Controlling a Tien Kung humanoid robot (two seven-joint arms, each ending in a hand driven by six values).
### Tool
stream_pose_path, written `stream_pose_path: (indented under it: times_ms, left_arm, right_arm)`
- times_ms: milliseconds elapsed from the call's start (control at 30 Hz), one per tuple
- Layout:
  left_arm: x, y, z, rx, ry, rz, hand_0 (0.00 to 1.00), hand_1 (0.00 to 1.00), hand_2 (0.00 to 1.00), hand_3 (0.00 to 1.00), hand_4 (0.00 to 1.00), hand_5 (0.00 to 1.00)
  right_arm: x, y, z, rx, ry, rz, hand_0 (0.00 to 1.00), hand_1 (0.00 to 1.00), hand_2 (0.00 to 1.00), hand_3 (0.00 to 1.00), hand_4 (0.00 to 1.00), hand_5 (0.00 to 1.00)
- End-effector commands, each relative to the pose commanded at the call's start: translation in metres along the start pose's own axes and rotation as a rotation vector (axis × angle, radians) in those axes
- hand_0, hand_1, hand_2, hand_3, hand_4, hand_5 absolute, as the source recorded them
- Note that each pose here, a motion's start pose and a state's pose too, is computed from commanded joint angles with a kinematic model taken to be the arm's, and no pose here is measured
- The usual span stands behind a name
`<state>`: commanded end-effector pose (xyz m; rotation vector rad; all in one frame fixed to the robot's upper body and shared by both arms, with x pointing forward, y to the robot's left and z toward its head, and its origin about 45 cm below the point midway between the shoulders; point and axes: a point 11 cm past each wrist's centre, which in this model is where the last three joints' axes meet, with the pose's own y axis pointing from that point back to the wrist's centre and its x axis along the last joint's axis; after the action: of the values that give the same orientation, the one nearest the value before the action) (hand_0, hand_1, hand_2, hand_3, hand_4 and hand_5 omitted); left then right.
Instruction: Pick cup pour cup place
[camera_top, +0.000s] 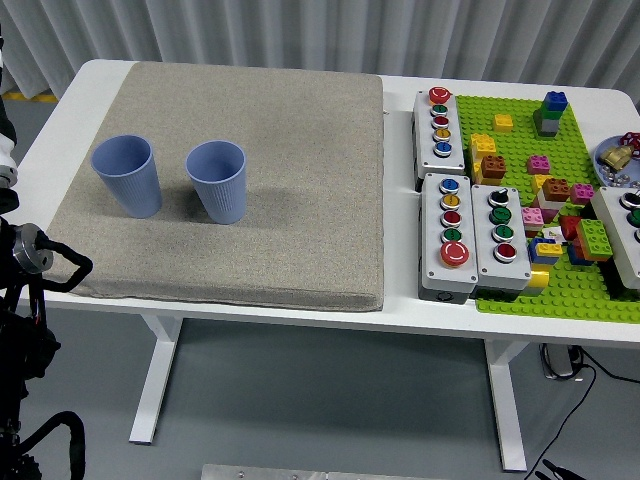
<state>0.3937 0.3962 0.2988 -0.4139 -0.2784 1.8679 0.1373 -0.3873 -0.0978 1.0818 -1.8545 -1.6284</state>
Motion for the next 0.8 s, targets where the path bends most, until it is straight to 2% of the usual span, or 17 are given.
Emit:
stream_pose_path:
  times_ms: [600,667,800]
  left_arm:
    - [-0.0037,-0.0051,0.0012,0.000,-0.019,-0.018,0.874,0.877,0.968,0.989,0.870,0.613]
    - [-0.0035,-0.0060,0.0008,0.006,-0.038,-0.032,0.880,0.891,0.985,0.994,0.882,0.585]
    - [-0.0099,-0.0048,-0.0021,0.040,-0.119,-0.136,0.880,0.891,0.985,0.994,0.882,0.585]
  right_arm:
    - [-0.0017,-0.0004,-0.0008,0.005,-0.009,0.000,0.759,0.684,0.708,0.611,0.193,0.283]
    - [-0.0014,-0.0004,-0.0007,0.006,-0.010,0.001,0.760,0.684,0.707,0.611,0.195,0.282]
    - [-0.0014,-0.0004,-0.0010,0.010,-0.014,0.000,0.760,0.684,0.707,0.611,0.195,0.282]
